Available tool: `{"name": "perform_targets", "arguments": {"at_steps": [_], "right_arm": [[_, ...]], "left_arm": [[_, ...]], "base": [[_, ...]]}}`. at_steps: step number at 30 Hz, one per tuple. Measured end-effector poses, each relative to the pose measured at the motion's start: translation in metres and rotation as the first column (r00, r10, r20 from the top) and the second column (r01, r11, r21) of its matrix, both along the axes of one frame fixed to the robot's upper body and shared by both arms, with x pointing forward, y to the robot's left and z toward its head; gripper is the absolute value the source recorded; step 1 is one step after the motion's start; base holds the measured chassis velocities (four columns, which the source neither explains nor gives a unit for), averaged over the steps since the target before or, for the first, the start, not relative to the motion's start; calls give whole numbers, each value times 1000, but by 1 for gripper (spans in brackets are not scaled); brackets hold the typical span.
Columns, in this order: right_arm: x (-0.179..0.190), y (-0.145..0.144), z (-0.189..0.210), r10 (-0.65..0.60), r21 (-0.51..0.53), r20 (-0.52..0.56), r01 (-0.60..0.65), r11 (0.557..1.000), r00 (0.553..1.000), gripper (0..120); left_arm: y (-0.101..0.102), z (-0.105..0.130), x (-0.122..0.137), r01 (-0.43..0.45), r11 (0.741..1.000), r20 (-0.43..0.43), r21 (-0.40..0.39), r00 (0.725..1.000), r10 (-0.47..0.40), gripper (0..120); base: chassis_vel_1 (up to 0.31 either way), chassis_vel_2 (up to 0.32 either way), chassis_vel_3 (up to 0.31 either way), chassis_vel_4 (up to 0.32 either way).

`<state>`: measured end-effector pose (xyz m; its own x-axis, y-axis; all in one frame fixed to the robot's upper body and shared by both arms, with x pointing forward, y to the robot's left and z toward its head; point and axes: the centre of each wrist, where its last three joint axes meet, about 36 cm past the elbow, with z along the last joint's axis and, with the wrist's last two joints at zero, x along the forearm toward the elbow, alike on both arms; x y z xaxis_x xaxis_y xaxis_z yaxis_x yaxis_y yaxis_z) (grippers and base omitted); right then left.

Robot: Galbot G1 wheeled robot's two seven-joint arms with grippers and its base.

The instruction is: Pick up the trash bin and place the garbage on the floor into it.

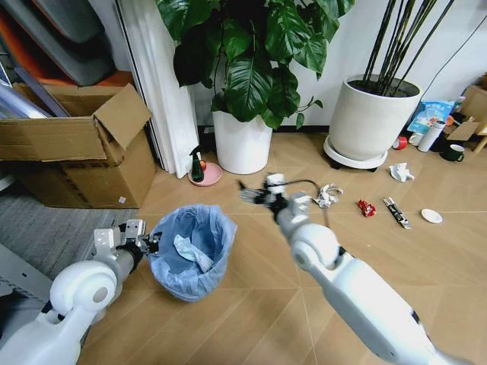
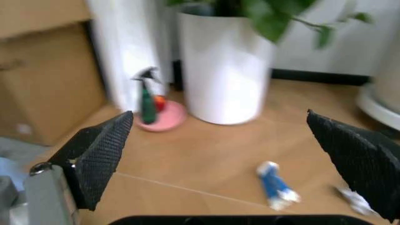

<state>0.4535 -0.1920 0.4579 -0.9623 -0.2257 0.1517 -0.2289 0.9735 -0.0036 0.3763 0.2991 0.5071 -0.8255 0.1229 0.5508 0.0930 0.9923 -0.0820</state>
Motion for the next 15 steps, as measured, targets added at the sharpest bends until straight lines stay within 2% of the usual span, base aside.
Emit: {"name": "perform_targets", "arguments": {"at_steps": [6, 12, 15], "right_arm": [[-12, -27, -7, -77, -16, -8, 77, 997, 997, 100], [-21, -32, -17, -105, -15, -23, 104, 994, 994, 100], [-24, -32, -19, -106, -13, -24, 106, 994, 994, 100]], "left_arm": [[-2, 1, -1, 13, 1000, 2, 5, 1000, -13, 0], [-4, 3, -4, 23, 1000, 4, 10, 1000, -23, 0], [-5, 3, -5, 29, 1000, 5, 10, 1000, -29, 0]], "base": [[0, 0, 0, 0], [-10, 10, 4, -5], [-79, 76, 104, -80]]}}
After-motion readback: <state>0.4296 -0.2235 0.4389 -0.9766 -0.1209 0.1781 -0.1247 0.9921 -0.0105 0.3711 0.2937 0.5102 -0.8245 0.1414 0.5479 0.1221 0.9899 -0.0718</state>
